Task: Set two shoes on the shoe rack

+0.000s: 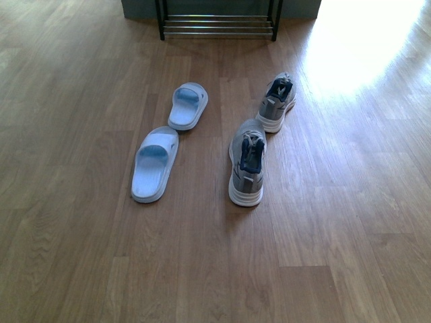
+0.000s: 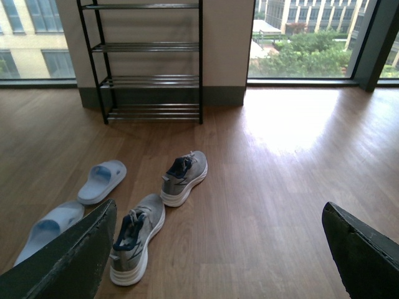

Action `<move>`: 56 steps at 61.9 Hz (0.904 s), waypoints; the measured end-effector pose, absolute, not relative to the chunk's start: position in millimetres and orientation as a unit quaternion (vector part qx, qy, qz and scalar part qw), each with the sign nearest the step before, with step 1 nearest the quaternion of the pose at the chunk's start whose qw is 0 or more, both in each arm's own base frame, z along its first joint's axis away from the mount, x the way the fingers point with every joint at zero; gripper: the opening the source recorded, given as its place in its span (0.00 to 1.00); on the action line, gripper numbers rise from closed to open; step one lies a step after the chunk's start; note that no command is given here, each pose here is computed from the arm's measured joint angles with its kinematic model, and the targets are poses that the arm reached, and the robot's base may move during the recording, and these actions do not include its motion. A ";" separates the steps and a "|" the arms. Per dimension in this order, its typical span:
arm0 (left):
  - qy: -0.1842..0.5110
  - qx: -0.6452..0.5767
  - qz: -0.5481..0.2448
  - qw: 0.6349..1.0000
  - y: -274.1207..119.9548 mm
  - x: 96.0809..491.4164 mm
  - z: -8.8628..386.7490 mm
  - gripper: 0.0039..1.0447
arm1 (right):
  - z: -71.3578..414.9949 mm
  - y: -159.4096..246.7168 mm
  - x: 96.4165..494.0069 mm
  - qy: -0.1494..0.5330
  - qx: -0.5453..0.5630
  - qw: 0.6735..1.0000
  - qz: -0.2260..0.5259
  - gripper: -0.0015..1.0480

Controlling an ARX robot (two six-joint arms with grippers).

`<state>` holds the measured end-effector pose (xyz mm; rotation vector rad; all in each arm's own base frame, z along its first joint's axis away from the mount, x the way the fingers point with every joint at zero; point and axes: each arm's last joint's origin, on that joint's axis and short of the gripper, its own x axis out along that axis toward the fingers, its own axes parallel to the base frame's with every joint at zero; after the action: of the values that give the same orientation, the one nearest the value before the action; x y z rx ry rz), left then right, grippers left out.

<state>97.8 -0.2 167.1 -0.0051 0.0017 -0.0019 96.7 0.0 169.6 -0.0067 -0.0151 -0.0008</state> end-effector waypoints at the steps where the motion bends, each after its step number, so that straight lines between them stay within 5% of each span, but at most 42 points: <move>1: 0.001 -0.002 -0.001 1.000 -0.2 97.8 167.1 0.91 | 169.6 0.0 96.7 -0.008 -0.003 1.000 0.000 0.91; 56: 0.001 -0.003 -0.001 1.000 -0.2 97.8 167.1 0.91 | 169.6 0.0 96.7 -0.008 -0.003 1.000 0.000 0.91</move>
<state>97.8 -0.2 167.1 -0.0051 0.0017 -0.0019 96.7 0.0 169.6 -0.0067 -0.0151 -0.0008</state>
